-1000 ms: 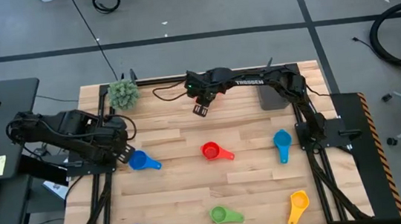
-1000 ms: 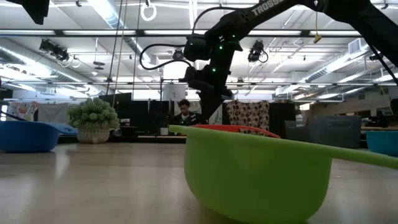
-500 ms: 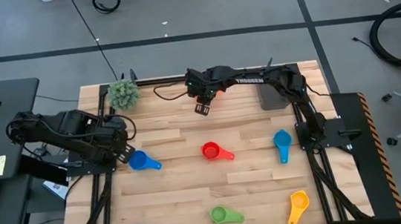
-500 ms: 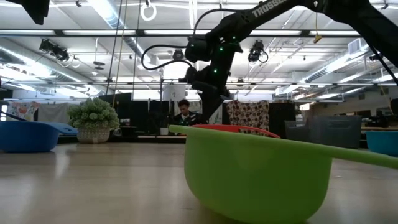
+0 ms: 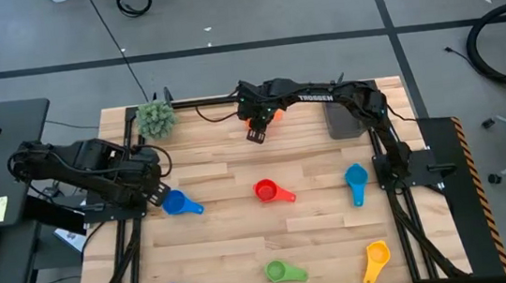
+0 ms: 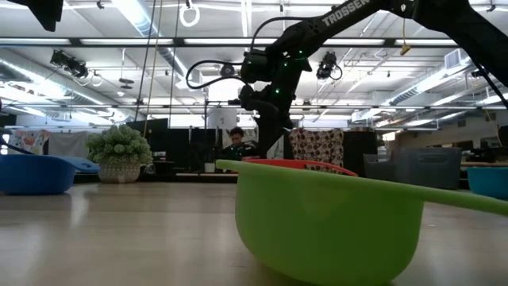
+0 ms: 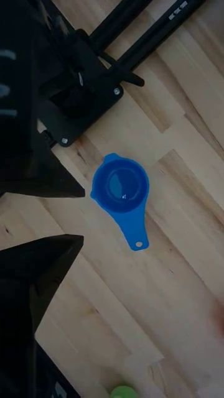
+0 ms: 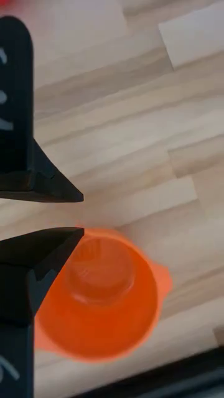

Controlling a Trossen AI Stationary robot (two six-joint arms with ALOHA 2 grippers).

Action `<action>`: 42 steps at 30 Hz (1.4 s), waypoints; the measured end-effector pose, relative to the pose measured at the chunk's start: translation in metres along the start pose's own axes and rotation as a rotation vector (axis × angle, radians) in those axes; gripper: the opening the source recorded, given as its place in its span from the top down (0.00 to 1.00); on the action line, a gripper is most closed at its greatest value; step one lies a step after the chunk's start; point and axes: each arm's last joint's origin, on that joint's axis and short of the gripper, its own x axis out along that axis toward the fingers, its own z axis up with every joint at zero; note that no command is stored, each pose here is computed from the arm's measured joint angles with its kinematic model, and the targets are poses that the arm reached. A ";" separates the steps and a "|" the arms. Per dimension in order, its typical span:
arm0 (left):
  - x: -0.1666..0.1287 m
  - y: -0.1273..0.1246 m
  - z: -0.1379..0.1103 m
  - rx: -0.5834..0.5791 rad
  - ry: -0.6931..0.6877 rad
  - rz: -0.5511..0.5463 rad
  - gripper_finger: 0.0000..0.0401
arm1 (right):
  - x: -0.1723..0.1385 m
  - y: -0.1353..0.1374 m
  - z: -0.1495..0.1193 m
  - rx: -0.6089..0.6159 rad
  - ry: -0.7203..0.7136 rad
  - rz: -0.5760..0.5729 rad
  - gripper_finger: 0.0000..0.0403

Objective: Nest measuring cups in basket
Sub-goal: Prepare the orange measuring cup

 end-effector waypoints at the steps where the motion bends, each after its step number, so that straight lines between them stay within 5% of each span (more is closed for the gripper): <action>1: 0.000 0.000 0.000 0.000 0.000 0.000 0.72 | 0.000 0.000 0.000 0.000 0.000 -0.013 0.80; 24: 0.000 0.000 0.000 -0.001 0.000 0.000 0.72 | 0.019 -0.001 -0.006 0.004 -0.050 -0.002 0.80; 42: 0.000 0.000 0.000 -0.001 0.000 -0.001 0.72 | 0.021 -0.025 -0.008 0.035 -0.075 -0.124 0.80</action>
